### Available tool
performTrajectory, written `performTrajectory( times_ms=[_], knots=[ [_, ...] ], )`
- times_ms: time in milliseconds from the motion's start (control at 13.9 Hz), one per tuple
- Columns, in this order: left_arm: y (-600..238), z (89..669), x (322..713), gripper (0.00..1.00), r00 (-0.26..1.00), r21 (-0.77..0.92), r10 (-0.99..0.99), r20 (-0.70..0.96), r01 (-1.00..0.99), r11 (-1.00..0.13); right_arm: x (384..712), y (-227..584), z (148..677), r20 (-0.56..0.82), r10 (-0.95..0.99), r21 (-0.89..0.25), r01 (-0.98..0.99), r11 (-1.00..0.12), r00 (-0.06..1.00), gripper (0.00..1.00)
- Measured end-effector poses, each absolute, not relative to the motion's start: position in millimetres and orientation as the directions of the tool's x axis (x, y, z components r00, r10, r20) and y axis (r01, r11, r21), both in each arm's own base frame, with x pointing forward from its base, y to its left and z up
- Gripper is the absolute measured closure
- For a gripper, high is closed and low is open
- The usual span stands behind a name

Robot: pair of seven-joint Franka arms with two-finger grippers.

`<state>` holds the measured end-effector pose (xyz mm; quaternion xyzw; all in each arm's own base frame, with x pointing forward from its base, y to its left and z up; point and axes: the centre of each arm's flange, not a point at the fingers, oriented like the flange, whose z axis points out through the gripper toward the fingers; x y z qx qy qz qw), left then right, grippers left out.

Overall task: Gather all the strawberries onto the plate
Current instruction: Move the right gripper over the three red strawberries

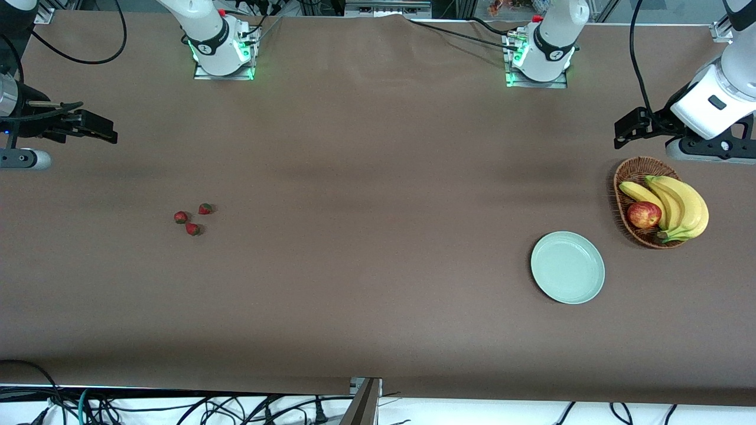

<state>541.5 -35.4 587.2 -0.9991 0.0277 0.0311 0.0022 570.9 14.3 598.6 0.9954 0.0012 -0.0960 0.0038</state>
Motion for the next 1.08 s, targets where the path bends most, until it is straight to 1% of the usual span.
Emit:
performTrajectory(
  times_ms=[432, 576, 793, 1081],
  knots=[
    [-37, 587, 541, 0.0, 0.996, -0.003, -0.058, -0.062, -0.059, -0.998, 571, 14, 598, -0.192, 0.002, 0.008, 0.003, -1.0, 0.981, 0.0],
    [-38, 587, 541, 0.0, 0.996, -0.003, -0.06, -0.062, -0.061, -0.998, 575, 14, 590, -0.203, 0.0, 0.013, 0.002, -1.0, 0.979, 0.0],
    [-38, 587, 541, 0.0, 0.996, -0.003, -0.061, -0.062, -0.061, -0.998, 596, 14, 553, -0.224, -0.002, 0.022, 0.003, -1.0, 0.975, 0.0],
    [-39, 588, 541, 0.0, 0.996, -0.003, -0.061, -0.063, -0.062, -0.998, 625, 18, 481, -0.292, 0.003, 0.028, 0.011, -1.0, 0.956, 0.0]
  ],
)
